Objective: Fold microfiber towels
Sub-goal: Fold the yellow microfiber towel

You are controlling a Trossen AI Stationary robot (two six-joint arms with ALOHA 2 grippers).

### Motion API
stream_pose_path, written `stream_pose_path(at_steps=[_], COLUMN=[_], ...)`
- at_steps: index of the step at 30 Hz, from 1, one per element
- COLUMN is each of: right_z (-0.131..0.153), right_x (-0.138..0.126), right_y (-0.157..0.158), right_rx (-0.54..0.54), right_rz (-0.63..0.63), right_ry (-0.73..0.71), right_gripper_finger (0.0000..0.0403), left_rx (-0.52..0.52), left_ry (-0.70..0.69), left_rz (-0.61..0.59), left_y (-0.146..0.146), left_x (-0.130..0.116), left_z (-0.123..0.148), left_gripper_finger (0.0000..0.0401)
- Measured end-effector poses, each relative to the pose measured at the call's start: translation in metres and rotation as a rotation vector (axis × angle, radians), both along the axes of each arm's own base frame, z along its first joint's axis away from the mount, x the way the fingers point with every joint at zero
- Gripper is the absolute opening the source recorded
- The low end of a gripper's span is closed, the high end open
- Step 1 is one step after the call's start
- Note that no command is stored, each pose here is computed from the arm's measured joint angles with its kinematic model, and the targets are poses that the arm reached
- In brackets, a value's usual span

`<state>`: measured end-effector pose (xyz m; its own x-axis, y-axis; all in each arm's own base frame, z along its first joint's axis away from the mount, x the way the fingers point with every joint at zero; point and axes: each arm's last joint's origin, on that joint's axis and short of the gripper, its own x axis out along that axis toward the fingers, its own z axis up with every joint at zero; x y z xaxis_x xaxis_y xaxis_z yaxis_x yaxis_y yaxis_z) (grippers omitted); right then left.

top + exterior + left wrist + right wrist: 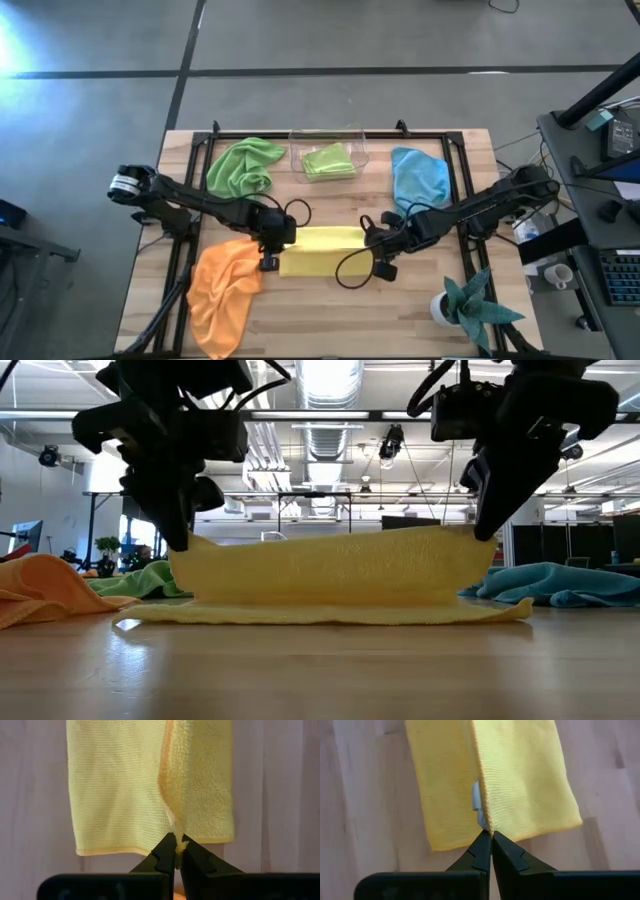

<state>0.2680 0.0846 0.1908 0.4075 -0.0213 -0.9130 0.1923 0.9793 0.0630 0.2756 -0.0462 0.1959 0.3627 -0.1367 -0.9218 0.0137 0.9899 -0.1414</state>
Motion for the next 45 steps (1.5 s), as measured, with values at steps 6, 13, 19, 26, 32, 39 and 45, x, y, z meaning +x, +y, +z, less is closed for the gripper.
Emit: stream_pose_path(at_steps=[6,13,19,26,32,39,45], right_z=[-0.004,-0.012,-0.016,-0.015,-0.014,-0.014,-0.014], right_x=[-0.003,-0.006,-0.008,-0.005,-0.004,-0.004,-0.004], right_y=[0.004,0.004,0.004,0.006,0.007,0.008,0.009], right_rx=[0.004,0.043,0.073,0.101,0.148,0.157,0.191], right_rz=[0.017,0.03,0.037,0.032,0.049,0.062,0.025], right_ry=[0.002,0.017,0.021,-0.006,-0.005,-0.007,-0.003], right_gripper_finger=[0.0008,0.0009,0.0009,0.0009,0.0009,0.0028,0.0075], left_rx=[-0.008,-0.014,-0.034,-0.033,-0.033,-0.034,-0.035], left_ry=[-0.004,-0.018,-0.015,-0.011,-0.011,-0.012,-0.013], left_rz=[0.007,0.006,-0.003,-0.003,-0.005,-0.005,-0.005], left_y=[-0.003,-0.003,-0.004,-0.004,-0.004,-0.004,-0.004], left_x=[0.002,0.003,0.003,0.002,0.002,0.002,0.002], left_z=[-0.002,-0.001,-0.001,-0.001,-0.001,-0.001,-0.001], left_gripper_finger=[0.0003,0.0003,0.0003,0.0003,0.0026,0.0079,0.0098])
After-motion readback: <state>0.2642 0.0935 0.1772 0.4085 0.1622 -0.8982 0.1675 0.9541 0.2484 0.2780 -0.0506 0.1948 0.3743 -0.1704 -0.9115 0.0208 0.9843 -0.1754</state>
